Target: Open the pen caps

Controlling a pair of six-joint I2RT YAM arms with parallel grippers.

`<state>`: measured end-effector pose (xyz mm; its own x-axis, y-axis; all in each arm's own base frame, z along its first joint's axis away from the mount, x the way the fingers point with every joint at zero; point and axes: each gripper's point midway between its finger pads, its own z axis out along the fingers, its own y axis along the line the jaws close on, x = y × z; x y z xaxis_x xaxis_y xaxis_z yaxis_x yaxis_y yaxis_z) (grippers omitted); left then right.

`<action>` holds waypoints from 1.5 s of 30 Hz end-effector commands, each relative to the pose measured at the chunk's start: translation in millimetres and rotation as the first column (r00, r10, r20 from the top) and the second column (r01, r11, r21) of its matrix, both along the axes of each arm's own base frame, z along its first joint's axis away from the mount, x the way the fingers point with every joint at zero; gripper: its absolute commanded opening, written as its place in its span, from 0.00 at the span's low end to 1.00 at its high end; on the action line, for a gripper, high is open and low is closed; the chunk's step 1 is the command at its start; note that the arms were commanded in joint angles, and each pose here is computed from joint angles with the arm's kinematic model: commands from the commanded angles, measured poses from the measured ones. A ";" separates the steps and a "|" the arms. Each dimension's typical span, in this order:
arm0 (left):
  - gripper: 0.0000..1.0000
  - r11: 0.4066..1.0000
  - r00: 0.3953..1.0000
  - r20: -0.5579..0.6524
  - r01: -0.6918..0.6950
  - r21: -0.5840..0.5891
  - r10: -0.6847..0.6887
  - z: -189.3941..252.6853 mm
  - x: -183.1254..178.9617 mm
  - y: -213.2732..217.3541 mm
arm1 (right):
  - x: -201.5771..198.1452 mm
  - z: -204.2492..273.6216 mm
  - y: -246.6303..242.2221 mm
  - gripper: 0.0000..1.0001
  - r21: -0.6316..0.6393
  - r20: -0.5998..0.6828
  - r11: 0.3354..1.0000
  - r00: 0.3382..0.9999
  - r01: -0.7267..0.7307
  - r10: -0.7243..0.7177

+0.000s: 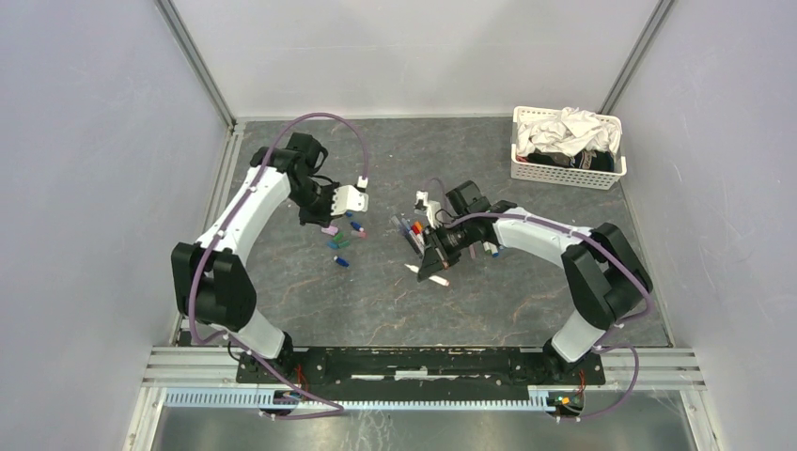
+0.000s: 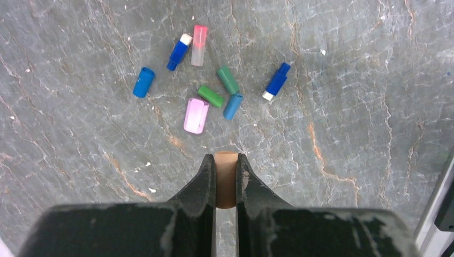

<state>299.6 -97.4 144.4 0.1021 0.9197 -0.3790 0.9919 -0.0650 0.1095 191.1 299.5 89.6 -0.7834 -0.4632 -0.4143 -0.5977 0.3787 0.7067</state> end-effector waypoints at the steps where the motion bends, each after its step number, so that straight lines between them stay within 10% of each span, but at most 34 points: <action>1: 0.02 0.995 1.000 0.014 -0.027 -0.100 0.028 -9.5 8.0 -23.8 | 52.2 10.8 -24.0 0.00 -0.100 0.196 0.973 0.963 0.207 -0.185; 8: 0.03 0.978 0.980 -0.132 -0.164 -0.129 0.147 -65.9 -3.1 -42.9 | 129.4 -8.3 -77.0 0.00 -0.261 0.449 0.753 0.767 0.604 -0.459; 22: 0.36 0.960 0.955 -0.119 -0.279 -0.032 0.273 -109.8 11.3 -28.4 | 159.1 -61.2 -97.7 0.09 -0.359 0.610 0.555 0.639 0.750 -0.469; 32: 0.48 0.953 0.952 -0.094 -0.298 -0.051 0.293 -89.1 19.4 -31.2 | 147.3 -73.2 -119.9 0.28 -0.406 0.648 0.493 0.622 0.770 -0.439; 37: 0.76 0.937 0.945 -0.046 -0.327 -0.121 0.323 -35.4 37.9 -41.1 | 149.2 -58.7 -128.0 0.29 -0.389 0.680 0.469 0.590 0.793 -0.434; 38: 0.96 0.933 0.942 -0.028 -0.334 -0.136 0.334 -21.9 42.9 -42.0 | 150.7 -53.2 -128.2 0.29 -0.381 0.686 0.466 0.582 0.798 -0.437; 45: 1.00 0.865 0.863 0.138 -0.453 -0.215 0.486 77.5 73.4 -32.3 | 159.0 -7.0 -76.2 0.32 -0.271 0.690 0.611 0.593 0.744 -0.415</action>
